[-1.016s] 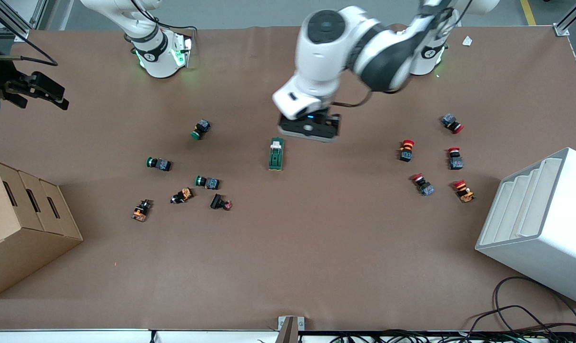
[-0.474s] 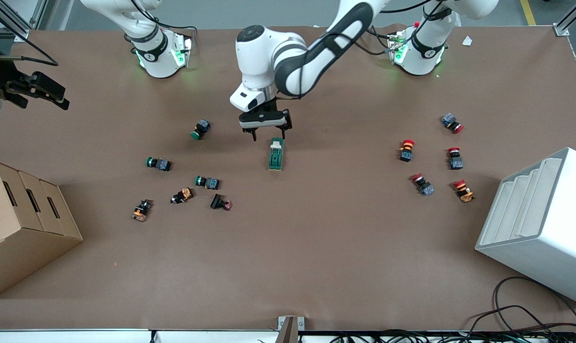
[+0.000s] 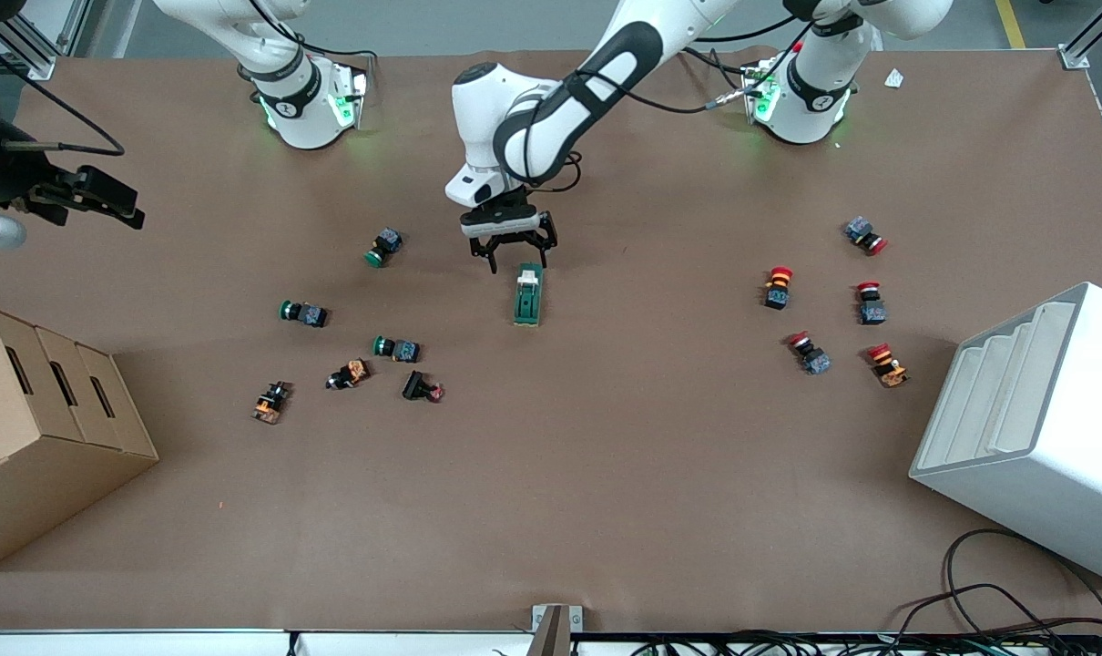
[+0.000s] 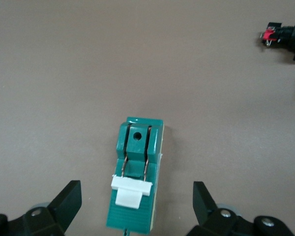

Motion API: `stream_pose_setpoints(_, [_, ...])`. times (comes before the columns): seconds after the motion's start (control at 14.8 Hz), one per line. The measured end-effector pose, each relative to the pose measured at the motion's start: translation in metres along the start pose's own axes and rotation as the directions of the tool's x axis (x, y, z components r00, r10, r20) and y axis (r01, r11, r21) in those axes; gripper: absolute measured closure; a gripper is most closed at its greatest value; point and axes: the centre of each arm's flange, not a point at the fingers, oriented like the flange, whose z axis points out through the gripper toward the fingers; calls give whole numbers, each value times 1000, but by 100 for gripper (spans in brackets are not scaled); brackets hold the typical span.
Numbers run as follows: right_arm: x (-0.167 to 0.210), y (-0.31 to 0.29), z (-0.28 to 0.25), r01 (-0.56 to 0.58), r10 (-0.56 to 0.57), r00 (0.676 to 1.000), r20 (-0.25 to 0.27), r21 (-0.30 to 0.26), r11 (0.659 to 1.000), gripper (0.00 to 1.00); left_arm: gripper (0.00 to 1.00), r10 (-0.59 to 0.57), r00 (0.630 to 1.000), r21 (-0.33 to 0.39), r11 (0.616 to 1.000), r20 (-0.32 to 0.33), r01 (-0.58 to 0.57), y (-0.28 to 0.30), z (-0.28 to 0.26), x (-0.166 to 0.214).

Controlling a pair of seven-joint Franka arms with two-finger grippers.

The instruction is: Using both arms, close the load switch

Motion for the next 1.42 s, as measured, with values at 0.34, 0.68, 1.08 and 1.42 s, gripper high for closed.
stream_pose_setpoints(0.34, [12, -15, 29, -20, 20, 997, 76, -6, 1000, 0, 0, -3, 994, -36, 999, -107, -1, -10, 32, -39])
stream_pose_setpoints(0.68, [0, -129, 63, -274, 270, 957, 108, 19, 962, 0, 0, -20, 971, -102, 995, -237, -4, -28, 58, -71])
stream_pose_setpoints(1.08, [-19, -247, 156, -474, 467, 880, 85, 116, 873, 0, 0, -19, 965, -118, 993, -260, -13, -29, 67, -76])
stream_pose_setpoints(1.42, [-26, -318, 243, -506, 488, 861, 145, 143, 850, 0, 0, -42, 957, -117, 993, -287, 8, -29, 68, -83])
